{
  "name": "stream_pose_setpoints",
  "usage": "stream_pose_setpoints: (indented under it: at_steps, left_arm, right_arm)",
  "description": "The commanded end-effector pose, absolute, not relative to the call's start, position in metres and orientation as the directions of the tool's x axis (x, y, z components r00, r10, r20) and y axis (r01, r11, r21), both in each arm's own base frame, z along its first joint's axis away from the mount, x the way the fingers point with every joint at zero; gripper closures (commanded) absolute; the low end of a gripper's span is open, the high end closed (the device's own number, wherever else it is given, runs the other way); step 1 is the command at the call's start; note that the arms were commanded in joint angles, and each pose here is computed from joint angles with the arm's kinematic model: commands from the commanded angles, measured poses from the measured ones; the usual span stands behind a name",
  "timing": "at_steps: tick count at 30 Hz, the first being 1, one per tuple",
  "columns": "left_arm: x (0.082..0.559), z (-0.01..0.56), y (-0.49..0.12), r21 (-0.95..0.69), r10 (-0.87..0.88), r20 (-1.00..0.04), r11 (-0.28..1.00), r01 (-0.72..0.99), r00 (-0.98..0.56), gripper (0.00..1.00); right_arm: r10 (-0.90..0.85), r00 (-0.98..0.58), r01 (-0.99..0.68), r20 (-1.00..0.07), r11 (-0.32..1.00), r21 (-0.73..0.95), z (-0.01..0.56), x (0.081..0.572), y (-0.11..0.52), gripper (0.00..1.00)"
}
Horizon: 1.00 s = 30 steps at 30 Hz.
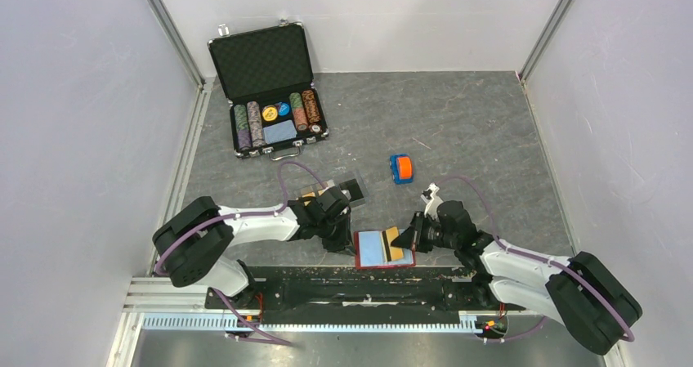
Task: Put the credit cards into the card holder
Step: Insert the credit card into the card holder.
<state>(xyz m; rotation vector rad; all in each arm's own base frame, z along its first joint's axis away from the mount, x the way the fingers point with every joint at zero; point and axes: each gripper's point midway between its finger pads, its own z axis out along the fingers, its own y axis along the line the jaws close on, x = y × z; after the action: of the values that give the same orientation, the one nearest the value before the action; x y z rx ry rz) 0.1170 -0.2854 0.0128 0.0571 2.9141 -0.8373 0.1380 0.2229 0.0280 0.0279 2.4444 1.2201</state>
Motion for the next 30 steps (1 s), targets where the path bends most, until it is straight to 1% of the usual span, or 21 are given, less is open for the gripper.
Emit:
stream_pose_setpoints:
  at_steps: [1,7,13,17,26,30]
  left_arm:
    - [0.115,0.002,-0.279,-0.477,0.000,-0.106,0.878,0.051,-0.994,0.98]
    - [0.115,0.001,-0.279,-0.475,0.002,-0.105,0.878,0.051,-0.995,0.98]
    - [0.115,0.001,-0.281,-0.475,0.006,-0.105,0.878,0.055,-0.994,0.98]
    - [0.115,0.001,-0.282,-0.474,0.011,-0.103,0.879,0.059,-0.995,0.98]
    - [0.114,0.000,-0.281,-0.472,0.012,-0.100,0.880,0.058,-0.995,0.98]
    - [0.113,-0.001,-0.281,-0.471,0.013,-0.100,0.880,0.059,-0.995,0.98]
  right_arm:
    - [0.195,-0.925,-0.139,-0.326,0.625,0.768,0.020,0.134,0.220,1.00]
    - [0.191,-0.934,-0.121,-0.301,0.624,0.772,0.014,0.127,0.218,1.00]
    - [0.173,-0.936,-0.152,-0.307,0.588,0.794,0.019,0.124,0.223,1.00]
    - [0.152,-0.939,-0.167,-0.310,0.587,0.792,0.017,0.123,0.224,1.00]
    - [0.150,-0.912,-0.208,-0.381,0.633,0.746,0.014,0.140,0.223,1.00]
    - [0.167,-0.903,-0.216,-0.397,0.622,0.753,0.018,0.147,0.226,1.00]
